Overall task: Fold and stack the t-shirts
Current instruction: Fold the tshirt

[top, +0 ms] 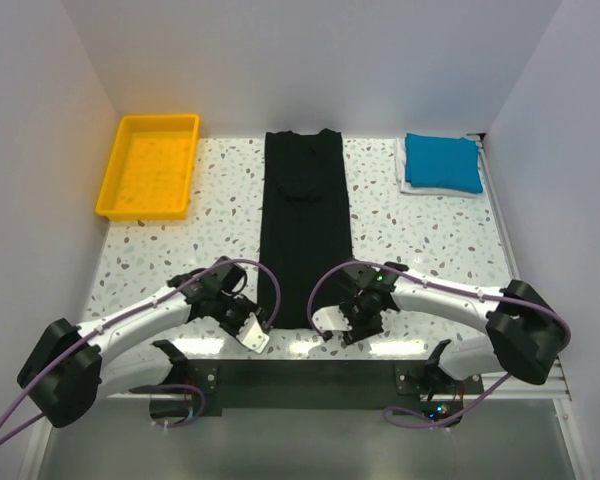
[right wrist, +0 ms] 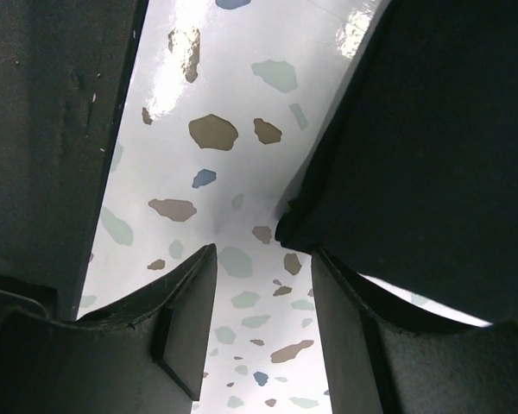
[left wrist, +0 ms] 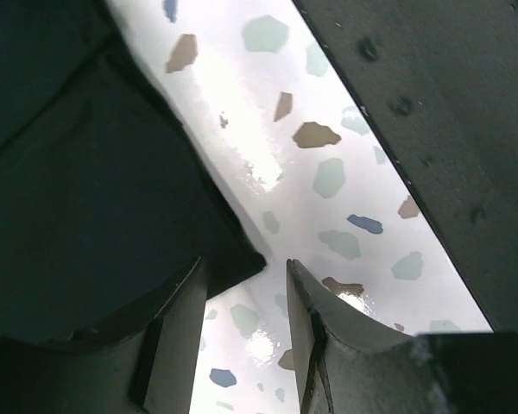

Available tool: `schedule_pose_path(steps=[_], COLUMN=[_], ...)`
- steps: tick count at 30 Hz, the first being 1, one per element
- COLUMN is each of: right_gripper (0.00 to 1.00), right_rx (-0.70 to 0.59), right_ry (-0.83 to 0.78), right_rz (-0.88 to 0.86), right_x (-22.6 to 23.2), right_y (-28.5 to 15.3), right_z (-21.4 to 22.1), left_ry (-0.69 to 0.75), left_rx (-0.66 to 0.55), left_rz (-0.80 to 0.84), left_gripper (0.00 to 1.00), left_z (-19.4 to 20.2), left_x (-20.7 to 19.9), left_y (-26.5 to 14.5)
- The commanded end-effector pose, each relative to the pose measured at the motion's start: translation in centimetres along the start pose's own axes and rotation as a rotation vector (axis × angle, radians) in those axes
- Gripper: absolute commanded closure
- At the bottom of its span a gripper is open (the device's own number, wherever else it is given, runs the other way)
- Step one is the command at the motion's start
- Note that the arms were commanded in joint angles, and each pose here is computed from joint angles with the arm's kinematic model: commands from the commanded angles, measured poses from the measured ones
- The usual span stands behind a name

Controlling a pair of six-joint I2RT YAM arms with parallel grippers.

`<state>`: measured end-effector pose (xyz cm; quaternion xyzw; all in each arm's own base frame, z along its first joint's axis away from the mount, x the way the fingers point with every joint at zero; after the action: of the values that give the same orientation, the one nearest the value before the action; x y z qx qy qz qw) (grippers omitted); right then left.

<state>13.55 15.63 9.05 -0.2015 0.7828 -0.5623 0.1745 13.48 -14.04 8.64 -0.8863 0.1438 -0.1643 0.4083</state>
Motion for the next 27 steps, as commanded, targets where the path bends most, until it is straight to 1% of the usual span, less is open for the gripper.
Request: schedule_pose_path(steps=[1, 6, 11, 14, 15, 16, 18, 19, 21, 22, 23, 24, 27], right_gripper=[0.48, 0.49, 0.5, 0.52, 0.55, 0.6, 0.65, 0.72, 0.8, 0.9, 0.95, 1.0, 1.0], right_rx=[0.027, 0.04, 0.048, 0.052, 0.051, 0.05, 0.049, 0.053, 0.054, 0.055, 0.056, 0.054, 0.04], right_ry=[-0.075, -0.077, -0.079, -0.077, -0.077, -0.071, -0.067, -0.055, -0.046, -0.039, -0.038, -0.035, -0.024], right_rz=[0.066, 0.067, 0.057, 0.05, 0.051, 0.053, 0.059, 0.064, 0.074, 0.077, 0.087, 0.098, 0.112], right_x=[-0.8, -1.4, -1.7, -1.7, -1.7, -1.7, -1.6, -1.6, -1.5, -1.4, -1.3, -1.2, -1.0], right_y=[0.3, 1.3, 2.2, 2.6, 2.7, 2.7, 2.6, 2.5, 2.2, 2.2, 2.0, 1.8, 1.0], right_z=[-0.2, -0.2, -0.3, -0.2, -0.2, -0.2, -0.2, -0.2, -0.2, -0.2, -0.2, -0.2, -0.4], left_ry=[0.052, 0.063, 0.036, 0.034, 0.03, 0.035, 0.038, 0.039, 0.042, 0.042, 0.045, 0.049, 0.055], left_rx=[0.008, 0.023, 0.04, 0.041, 0.042, 0.042, 0.043, 0.04, 0.035, 0.027, 0.024, 0.021, 0.008], left_rz=[0.064, 0.07, 0.076, 0.074, 0.08, 0.083, 0.087, 0.089, 0.094, 0.098, 0.1, 0.1, 0.09], left_gripper=[0.53, 0.53, 0.53, 0.57, 0.59, 0.65, 0.71, 0.79, 0.85, 0.9, 0.93, 0.99, 1.0], left_z=[0.5, 1.1, 1.6, 1.8, 2.0, 2.0, 2.0, 2.0, 2.0, 1.9, 1.8, 1.7, 1.3], left_x=[-0.7, -0.5, -0.1, 0.2, 0.2, 0.2, 0.2, 0.2, 0.0, -0.1, -0.2, -0.3, -0.4], left_y=[0.4, 1.0, 1.6, 2.0, 2.2, 2.3, 2.4, 2.5, 2.5, 2.5, 2.6, 2.5, 2.1])
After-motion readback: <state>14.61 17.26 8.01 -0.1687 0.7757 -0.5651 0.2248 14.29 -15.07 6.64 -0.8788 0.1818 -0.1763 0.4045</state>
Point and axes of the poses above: each gripper's point midway between its finger pads, its own y axis out along the fingers, its own x axis along the line the jaws close on, z = x × y, the point moved 7 cm from there along -y, back along the fingers, and after that the axes turned 9 degrees about -y, right-handed, at the moved point
